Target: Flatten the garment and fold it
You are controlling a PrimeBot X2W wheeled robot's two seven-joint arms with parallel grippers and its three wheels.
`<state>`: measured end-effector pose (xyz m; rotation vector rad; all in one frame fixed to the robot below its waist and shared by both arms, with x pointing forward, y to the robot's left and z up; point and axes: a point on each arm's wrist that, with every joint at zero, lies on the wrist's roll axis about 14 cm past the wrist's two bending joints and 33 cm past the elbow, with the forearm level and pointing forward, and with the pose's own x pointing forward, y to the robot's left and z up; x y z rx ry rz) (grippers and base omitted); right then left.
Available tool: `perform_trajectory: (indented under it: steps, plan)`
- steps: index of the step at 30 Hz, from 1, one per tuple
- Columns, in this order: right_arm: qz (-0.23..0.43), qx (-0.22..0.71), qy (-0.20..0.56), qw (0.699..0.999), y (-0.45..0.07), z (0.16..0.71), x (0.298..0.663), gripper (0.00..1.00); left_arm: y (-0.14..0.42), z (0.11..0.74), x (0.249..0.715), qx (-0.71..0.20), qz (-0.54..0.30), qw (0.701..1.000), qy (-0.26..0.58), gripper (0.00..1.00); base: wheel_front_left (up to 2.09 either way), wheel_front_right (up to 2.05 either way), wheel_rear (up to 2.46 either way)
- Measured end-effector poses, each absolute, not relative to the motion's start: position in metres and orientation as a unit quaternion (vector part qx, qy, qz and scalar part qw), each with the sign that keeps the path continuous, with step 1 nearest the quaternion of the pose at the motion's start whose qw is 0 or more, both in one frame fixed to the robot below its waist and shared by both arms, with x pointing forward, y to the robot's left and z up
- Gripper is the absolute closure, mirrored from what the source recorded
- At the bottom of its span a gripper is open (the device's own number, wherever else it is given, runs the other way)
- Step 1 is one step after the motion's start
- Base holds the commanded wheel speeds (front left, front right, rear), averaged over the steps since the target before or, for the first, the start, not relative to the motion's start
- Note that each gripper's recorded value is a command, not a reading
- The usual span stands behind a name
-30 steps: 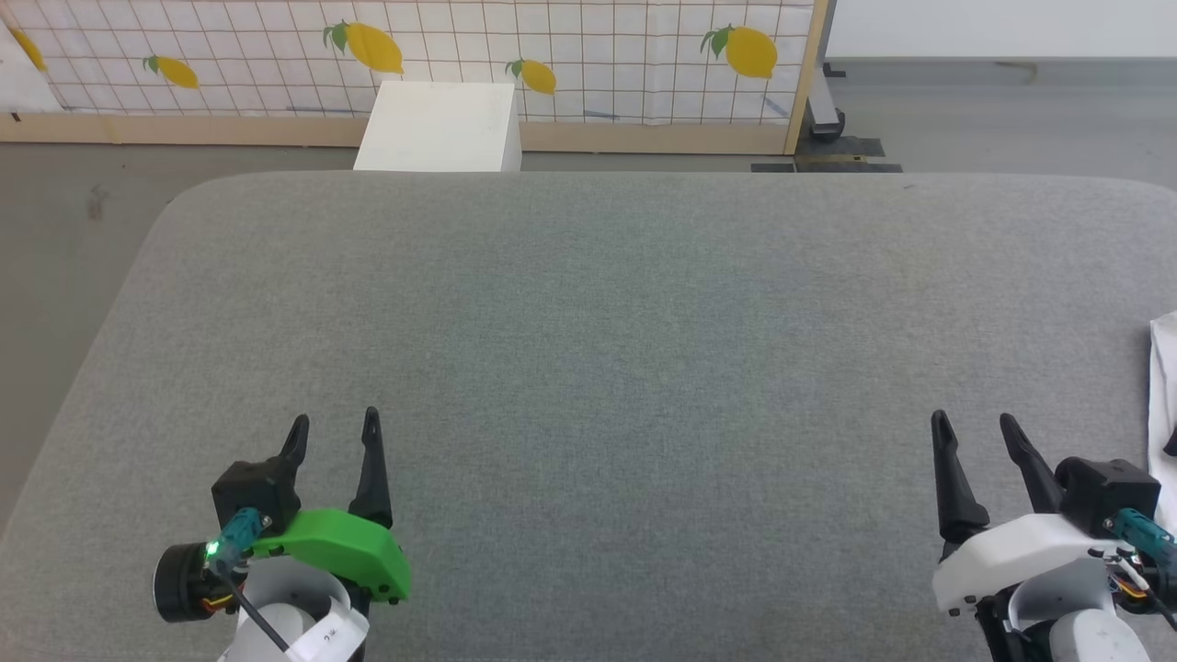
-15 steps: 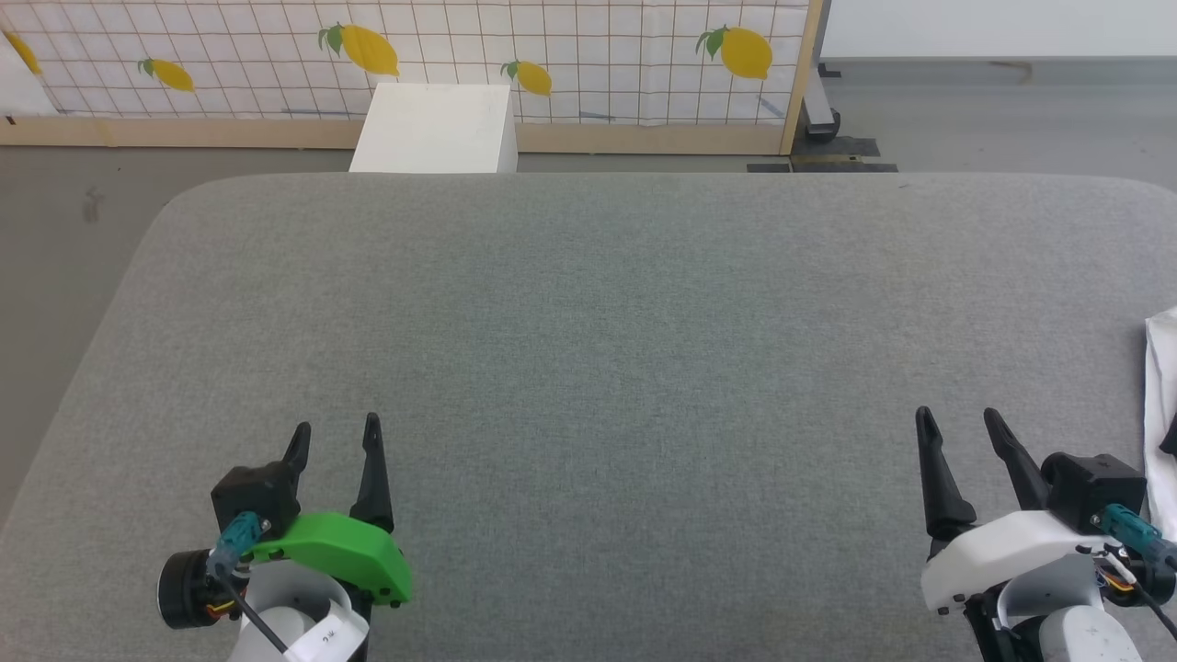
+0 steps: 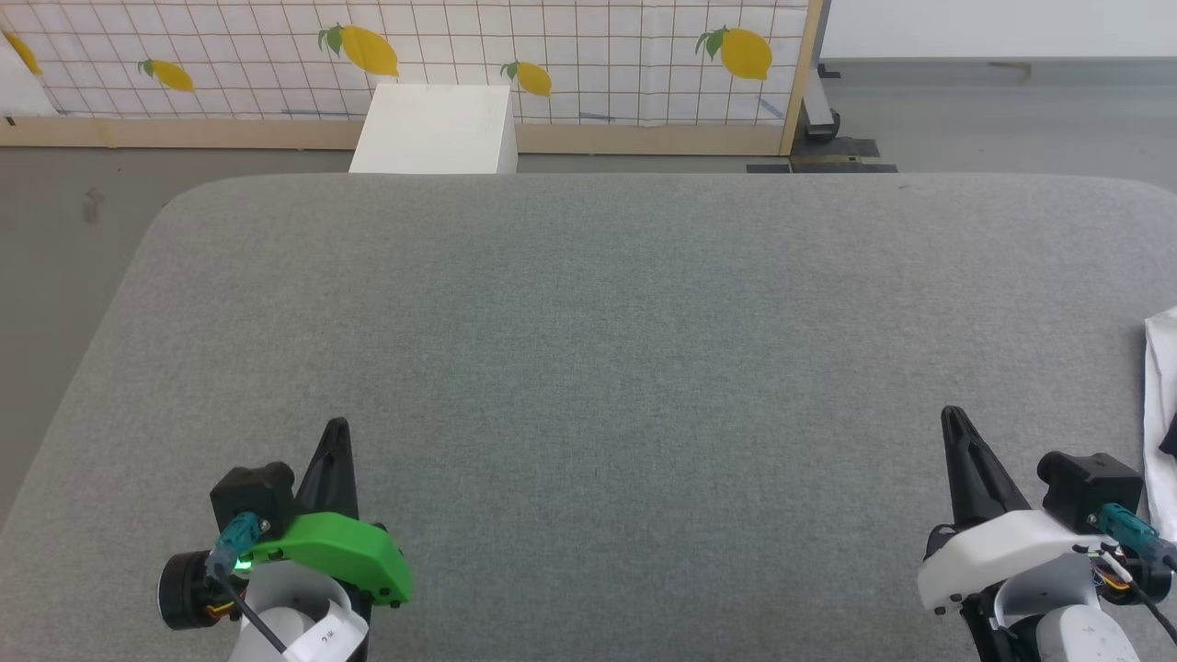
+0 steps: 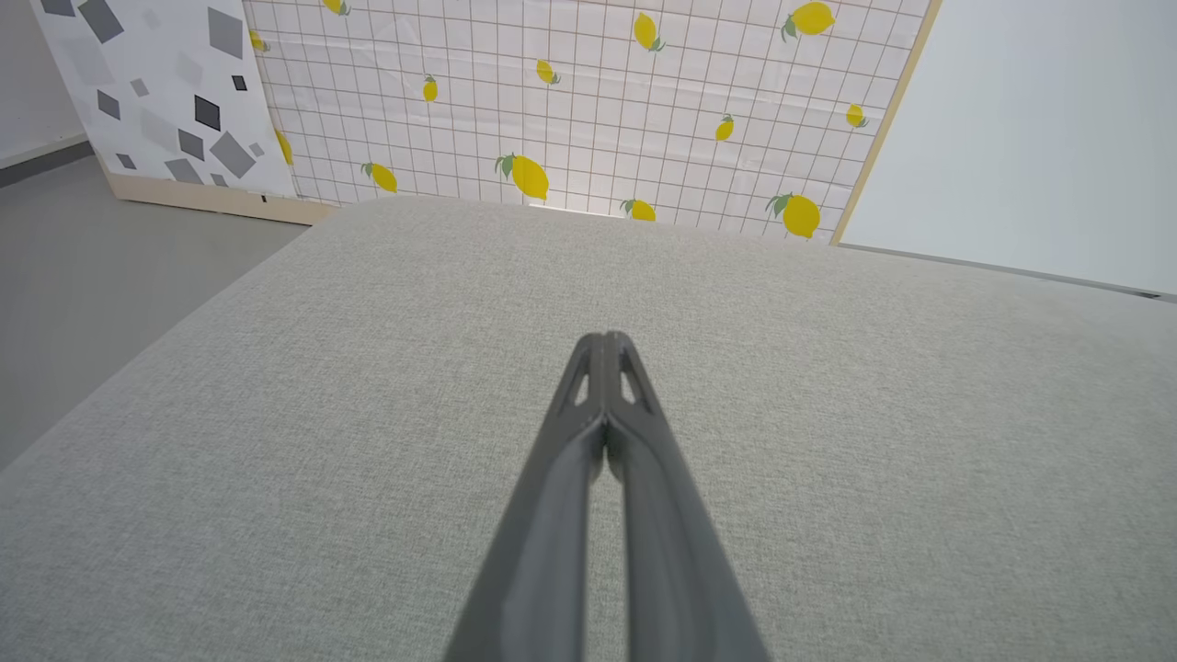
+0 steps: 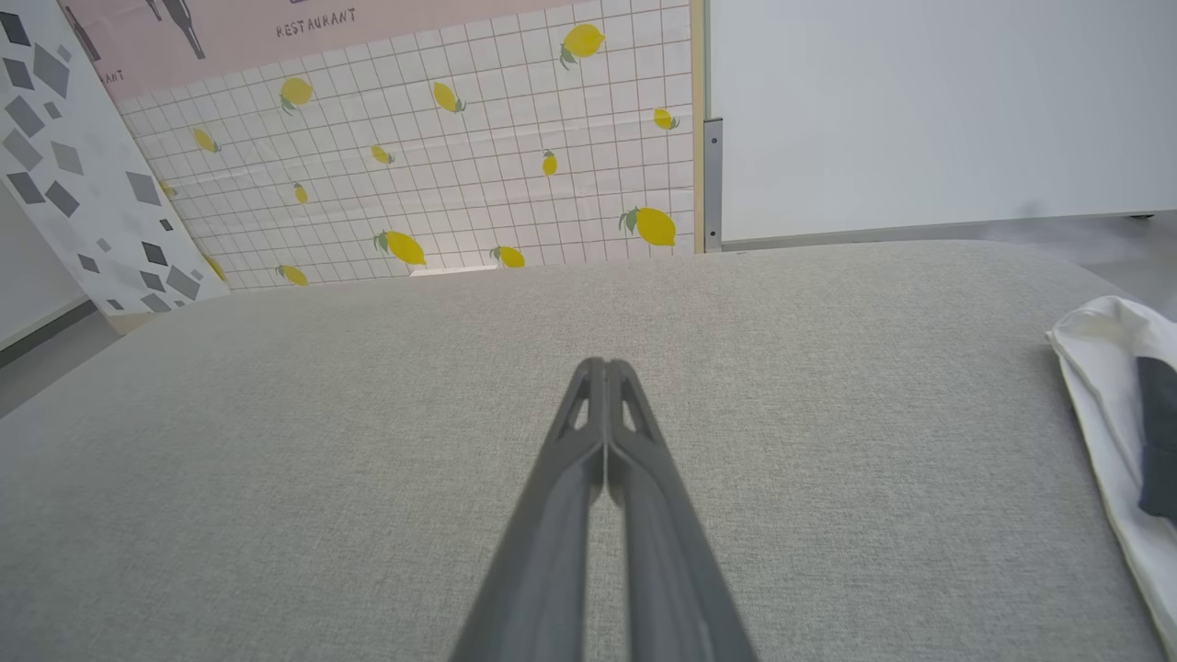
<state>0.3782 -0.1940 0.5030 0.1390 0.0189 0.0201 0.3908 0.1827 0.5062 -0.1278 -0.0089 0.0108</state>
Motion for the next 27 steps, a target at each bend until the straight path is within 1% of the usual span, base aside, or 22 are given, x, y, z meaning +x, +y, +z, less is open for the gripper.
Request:
perform_trajectory:
  steps: [27]
  plan:
    - [0.024,0.050,0.004,0.998,-0.1863,0.5114,0.3802,1.00,0.1801,0.5144,0.3901,-0.049,0.001,0.999,-0.009,1.00,0.00,0.00,0.00]
